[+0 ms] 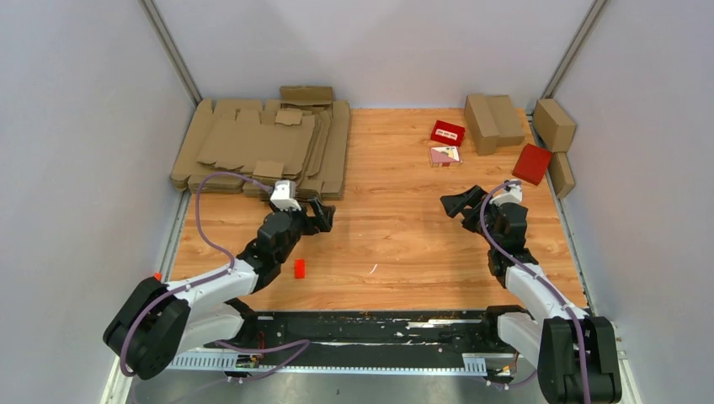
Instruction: Fold the paper box
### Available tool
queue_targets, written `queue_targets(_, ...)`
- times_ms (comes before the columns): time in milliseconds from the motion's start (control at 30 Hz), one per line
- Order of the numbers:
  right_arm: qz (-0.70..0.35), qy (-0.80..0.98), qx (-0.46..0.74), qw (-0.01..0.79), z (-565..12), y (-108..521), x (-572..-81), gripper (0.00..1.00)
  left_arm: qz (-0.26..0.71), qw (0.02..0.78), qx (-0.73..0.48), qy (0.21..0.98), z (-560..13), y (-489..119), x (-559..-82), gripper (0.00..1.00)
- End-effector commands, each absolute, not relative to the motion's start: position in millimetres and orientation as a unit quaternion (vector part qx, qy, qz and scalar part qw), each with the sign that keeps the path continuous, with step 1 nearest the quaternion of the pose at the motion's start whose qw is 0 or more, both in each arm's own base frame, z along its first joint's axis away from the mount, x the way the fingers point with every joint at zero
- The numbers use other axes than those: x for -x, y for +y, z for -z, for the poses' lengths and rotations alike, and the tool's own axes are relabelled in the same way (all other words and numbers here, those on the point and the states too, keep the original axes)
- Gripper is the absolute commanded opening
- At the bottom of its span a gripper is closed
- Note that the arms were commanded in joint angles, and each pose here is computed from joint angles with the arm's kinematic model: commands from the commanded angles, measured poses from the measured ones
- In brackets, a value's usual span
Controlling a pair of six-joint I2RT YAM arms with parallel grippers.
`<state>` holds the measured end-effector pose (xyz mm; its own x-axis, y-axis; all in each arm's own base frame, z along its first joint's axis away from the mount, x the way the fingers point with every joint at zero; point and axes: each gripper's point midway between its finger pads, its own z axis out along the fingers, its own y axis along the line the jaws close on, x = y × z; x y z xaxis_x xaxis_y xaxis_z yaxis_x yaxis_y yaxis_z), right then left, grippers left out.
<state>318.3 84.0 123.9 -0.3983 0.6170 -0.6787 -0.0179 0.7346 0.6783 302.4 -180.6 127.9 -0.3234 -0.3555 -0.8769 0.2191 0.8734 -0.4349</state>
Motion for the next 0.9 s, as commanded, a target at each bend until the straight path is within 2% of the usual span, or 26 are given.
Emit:
queue_targets(0, -0.319, 0.756, -0.169, 0.546, -151, 89, -329, 0.92, 0.258, 0.612, 0.055, 0.746, -150, -176, -304, 1.0)
queue_targets(300, -0.317, 0.756, -0.164, 0.548, -153, 90, -329, 0.91, 0.239, 0.623, -0.019, 0.745, -154, -177, -295, 1.0)
queue_targets(433, -0.313, 0.761, -0.158, 0.546, -150, 91, -330, 0.9, 0.235, 0.623, -0.042, 0.745, -159, -180, -294, 0.95)
queue_targets(567, -0.305, 0.764, -0.157, 0.547, -147, 90, -330, 0.9, 0.214, 0.621, -0.038, 0.753, -171, -178, -301, 0.99)
queue_targets(800, -0.304, 0.766, -0.15, 0.546, -147, 92, -330, 0.89, 0.024, 0.595, -0.034, 0.803, -210, -142, -344, 0.99)
queue_targets(867, -0.304, 0.767, -0.149, 0.544, -145, 94, -329, 0.89, -0.03, 0.571, -0.043, 0.819, -205, -137, -358, 0.98)
